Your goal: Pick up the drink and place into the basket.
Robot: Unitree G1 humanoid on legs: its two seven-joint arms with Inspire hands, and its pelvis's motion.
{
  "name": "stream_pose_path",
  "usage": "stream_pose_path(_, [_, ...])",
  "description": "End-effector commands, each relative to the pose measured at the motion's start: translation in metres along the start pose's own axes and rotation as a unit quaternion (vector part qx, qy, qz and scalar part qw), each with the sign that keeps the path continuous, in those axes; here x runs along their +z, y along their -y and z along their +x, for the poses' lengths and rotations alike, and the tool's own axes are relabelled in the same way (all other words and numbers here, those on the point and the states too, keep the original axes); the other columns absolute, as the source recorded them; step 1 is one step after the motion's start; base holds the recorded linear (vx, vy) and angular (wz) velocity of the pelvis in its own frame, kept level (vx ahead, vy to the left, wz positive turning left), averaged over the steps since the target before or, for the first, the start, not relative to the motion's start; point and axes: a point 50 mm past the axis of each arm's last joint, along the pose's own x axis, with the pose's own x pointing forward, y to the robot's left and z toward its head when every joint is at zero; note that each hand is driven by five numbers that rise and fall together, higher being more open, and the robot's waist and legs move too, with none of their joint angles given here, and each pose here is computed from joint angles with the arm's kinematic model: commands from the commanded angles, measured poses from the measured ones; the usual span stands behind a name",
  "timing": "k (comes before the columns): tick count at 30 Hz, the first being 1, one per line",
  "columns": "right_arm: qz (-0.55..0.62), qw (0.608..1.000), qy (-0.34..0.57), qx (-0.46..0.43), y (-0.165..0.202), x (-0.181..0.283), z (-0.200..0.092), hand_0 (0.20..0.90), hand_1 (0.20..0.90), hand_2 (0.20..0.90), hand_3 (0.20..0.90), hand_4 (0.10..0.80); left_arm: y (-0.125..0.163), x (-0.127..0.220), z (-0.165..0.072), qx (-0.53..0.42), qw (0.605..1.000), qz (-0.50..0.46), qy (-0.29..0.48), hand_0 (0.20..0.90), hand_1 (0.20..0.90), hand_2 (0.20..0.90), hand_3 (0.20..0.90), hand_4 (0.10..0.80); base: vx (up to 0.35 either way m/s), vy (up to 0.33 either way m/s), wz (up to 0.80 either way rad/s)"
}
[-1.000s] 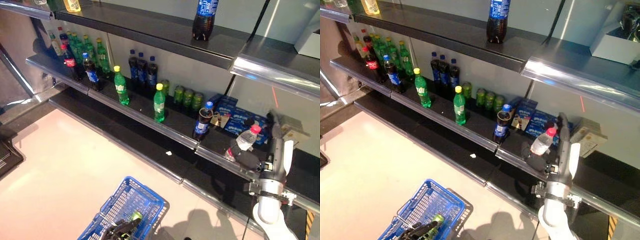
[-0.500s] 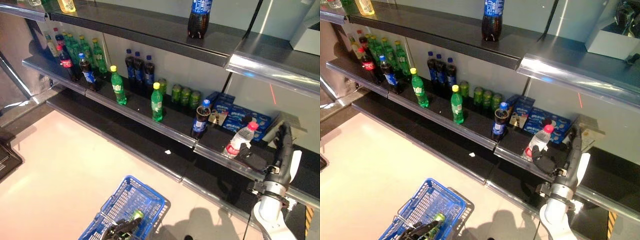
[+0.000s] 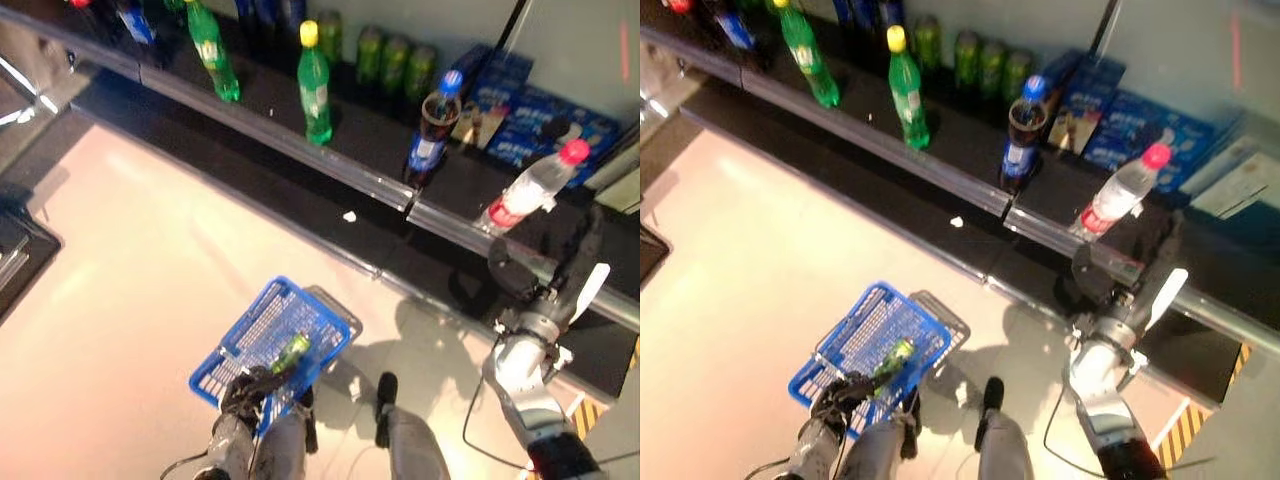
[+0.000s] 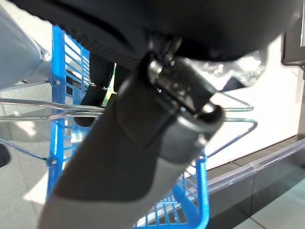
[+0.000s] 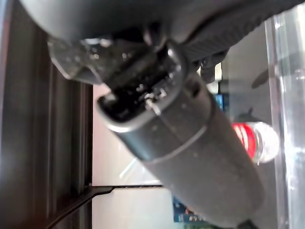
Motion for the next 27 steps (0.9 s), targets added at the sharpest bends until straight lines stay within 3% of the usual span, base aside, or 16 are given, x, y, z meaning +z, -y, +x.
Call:
stream_pose_path(1, [0.066,0.989,0.123,-0.038,-0.002,0.051,0.030,0.900,0.900,0.900,0.900,0.800,-0.037,-0.015,-0.014,0.039,0.999,0.019,-0.005,0.300,0.300,0.300,0.200,0.100,-0.035,0.000,-0.02])
stream_pose_path(13, [0.084,0.979,0.171,-0.066,-0.008,0.081,0.066,0.900,0.900,0.900,0.900,0.800,-0.031,-0.009,-0.012,0.016,1.000,0.016,0.001,0.300,0.300,0.300,0.200,0.100,-0.001,0.000,-0.04])
stream_pose_path(27, [0.107,0.981,0.130,-0.096,-0.007,0.085,0.099,0.900,0.900,0.900,0.900,0.800,-0.029,-0.004,-0.010,0.002,1.000,0.016,0.000,0.300,0.300,0.300,0.200,0.100,0.012,0.002,-0.01])
